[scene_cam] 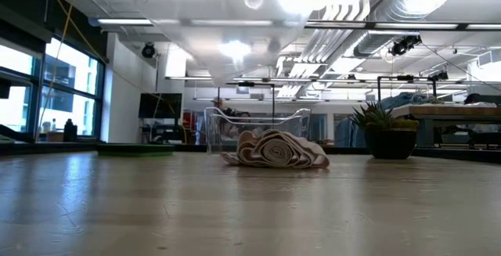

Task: Roll bandage
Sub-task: Open the transparent zip bag

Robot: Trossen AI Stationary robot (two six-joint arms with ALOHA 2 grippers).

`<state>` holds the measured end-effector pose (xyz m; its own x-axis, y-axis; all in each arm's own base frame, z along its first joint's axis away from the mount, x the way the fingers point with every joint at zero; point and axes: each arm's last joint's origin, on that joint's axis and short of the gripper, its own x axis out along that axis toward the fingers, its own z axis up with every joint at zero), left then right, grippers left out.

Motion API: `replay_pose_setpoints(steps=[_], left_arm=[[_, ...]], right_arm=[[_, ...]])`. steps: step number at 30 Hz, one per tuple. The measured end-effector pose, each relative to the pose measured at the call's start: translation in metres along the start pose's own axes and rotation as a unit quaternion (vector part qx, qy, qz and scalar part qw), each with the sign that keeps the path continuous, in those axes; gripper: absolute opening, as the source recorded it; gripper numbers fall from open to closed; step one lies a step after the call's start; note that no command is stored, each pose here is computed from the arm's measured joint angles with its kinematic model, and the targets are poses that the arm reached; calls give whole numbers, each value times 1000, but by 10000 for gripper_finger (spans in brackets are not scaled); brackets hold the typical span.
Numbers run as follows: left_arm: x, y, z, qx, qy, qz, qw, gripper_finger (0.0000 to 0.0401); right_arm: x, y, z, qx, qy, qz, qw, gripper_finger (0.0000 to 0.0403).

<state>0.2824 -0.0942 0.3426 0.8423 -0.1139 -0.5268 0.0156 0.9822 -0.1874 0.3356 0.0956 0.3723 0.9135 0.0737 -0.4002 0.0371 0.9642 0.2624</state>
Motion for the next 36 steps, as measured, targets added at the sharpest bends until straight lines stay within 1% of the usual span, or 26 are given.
replay_pose_setpoints(steps=[2, 4, 7, 9, 11, 14, 16, 19, 23, 26, 36], left_arm=[[0, 2, 0, 15, 6, -4, 1000, 1], [1, 4, 0, 26, 6, 1, 1000, 1], [1, 7, 4, 50, 3, 13, 999, 1], [4, 8, 10, 78, 2, 21, 997, 1], [8, 7, 15, 103, 9, 31, 994, 1], [17, 5, 23, 139, 26, 40, 989, 0], [21, 4, 25, 150, 47, 47, 987, 0], [24, 3, 24, 156, 70, 54, 984, 0], [23, 3, 26, 155, 60, 53, 985, 0], [23, 2, 26, 155, 61, 53, 985, 0], [23, 2, 26, 170, 58, 62, 982, 0]], right_arm=[[-6, 1, 4, -4, 23, 1, 1000, 50], [-10, 2, 6, -6, 40, 5, 999, 89], [-8, 4, 8, -17, 43, 17, 999, 147], [-2, 4, 6, -35, 50, 16, 998, 174], [4, 4, 3, -49, 58, 12, 997, 187], [8, 4, 2, -65, 61, 2, 996, 191], [8, 3, 2, -65, 58, -12, 996, 188], [7, 3, 2, -65, 56, -14, 996, 172], [6, 3, -1, -60, 74, -7, 995, 142], [7, 3, -3, -60, 83, -7, 995, 127], [7, 3, -3, -47, 82, -14, 995, 122]])
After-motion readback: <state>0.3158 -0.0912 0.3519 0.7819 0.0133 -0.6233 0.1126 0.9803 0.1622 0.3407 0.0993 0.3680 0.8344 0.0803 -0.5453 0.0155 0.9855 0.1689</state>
